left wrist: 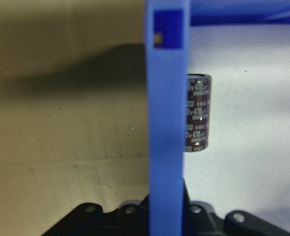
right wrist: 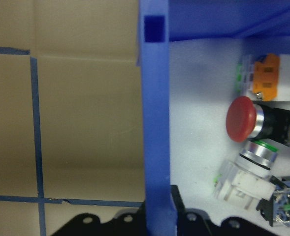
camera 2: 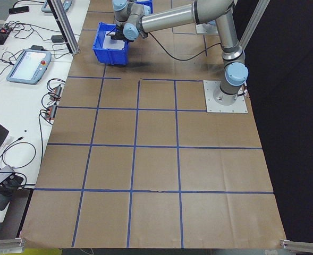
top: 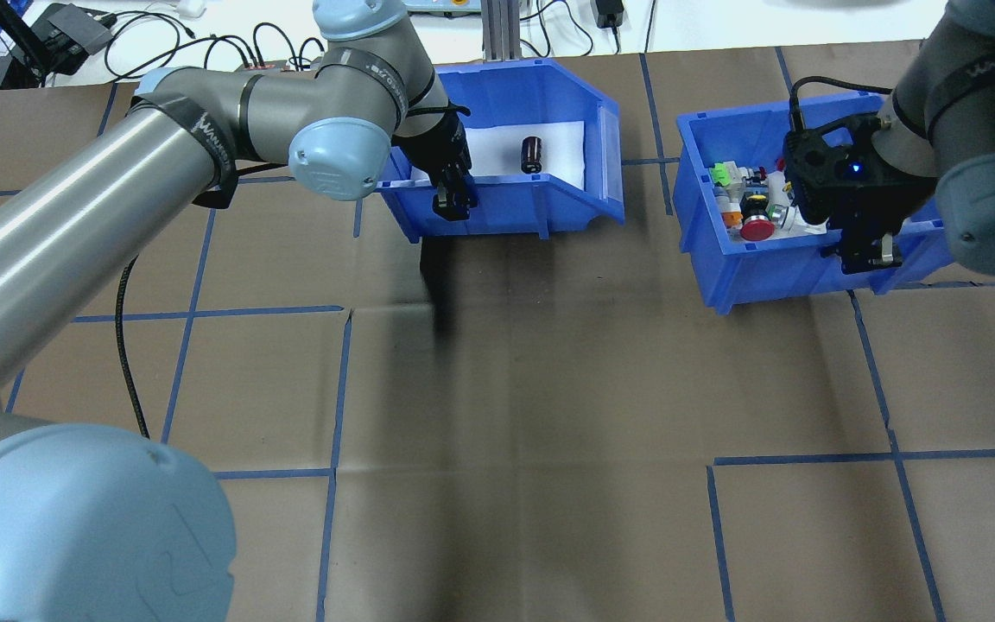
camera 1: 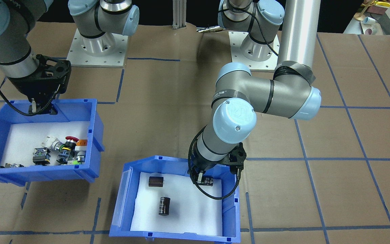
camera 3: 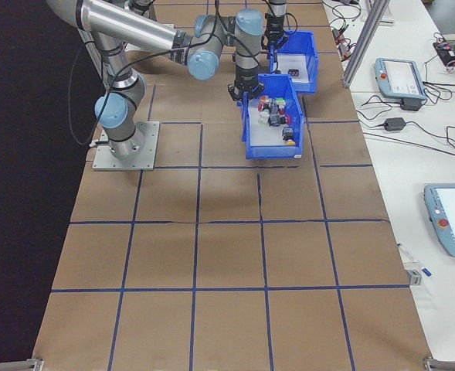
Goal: Place battery box in front
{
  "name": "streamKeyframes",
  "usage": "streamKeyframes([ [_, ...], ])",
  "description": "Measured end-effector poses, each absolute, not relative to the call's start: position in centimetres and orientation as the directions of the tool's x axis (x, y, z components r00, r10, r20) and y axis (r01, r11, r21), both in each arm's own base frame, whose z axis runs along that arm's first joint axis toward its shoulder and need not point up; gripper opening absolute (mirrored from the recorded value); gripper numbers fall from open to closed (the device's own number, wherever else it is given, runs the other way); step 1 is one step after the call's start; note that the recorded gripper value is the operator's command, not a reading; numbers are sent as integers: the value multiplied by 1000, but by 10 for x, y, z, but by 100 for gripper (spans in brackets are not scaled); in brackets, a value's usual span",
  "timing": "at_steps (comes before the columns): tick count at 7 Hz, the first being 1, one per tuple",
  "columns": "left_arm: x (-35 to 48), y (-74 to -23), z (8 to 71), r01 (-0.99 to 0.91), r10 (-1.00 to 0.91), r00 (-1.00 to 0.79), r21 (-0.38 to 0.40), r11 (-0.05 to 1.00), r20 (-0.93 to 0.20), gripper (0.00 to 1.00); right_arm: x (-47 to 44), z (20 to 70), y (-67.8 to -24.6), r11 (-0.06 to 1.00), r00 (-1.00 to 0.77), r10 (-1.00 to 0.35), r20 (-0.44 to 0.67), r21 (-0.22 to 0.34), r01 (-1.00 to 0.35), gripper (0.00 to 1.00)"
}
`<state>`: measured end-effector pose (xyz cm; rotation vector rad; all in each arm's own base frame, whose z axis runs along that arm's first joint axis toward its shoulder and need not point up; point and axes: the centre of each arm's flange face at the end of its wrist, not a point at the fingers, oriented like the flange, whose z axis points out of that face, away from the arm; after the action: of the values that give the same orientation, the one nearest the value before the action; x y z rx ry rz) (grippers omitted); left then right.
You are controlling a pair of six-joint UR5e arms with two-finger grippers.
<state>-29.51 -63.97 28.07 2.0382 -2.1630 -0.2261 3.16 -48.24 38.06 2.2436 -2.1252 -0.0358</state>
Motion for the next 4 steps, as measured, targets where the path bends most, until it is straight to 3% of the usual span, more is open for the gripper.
streamKeyframes([
  [1,-301,-641,273,-975,-999,-38,218,37,1,27,27,377,-470,-48,49,-999,9,51,-998,1],
  [2,-303,-641,269,-976,-1000,-27,215,25,-4,49,22,372,-456,-42,42,-999,-1,49,-998,1],
  [3,-303,-641,271,-977,-1000,-20,211,19,-2,91,20,367,-438,-38,38,-999,-7,47,-998,1],
  [4,-302,-641,273,-979,-1000,-15,201,16,3,99,23,361,-418,-37,37,-999,-12,45,-998,1],
])
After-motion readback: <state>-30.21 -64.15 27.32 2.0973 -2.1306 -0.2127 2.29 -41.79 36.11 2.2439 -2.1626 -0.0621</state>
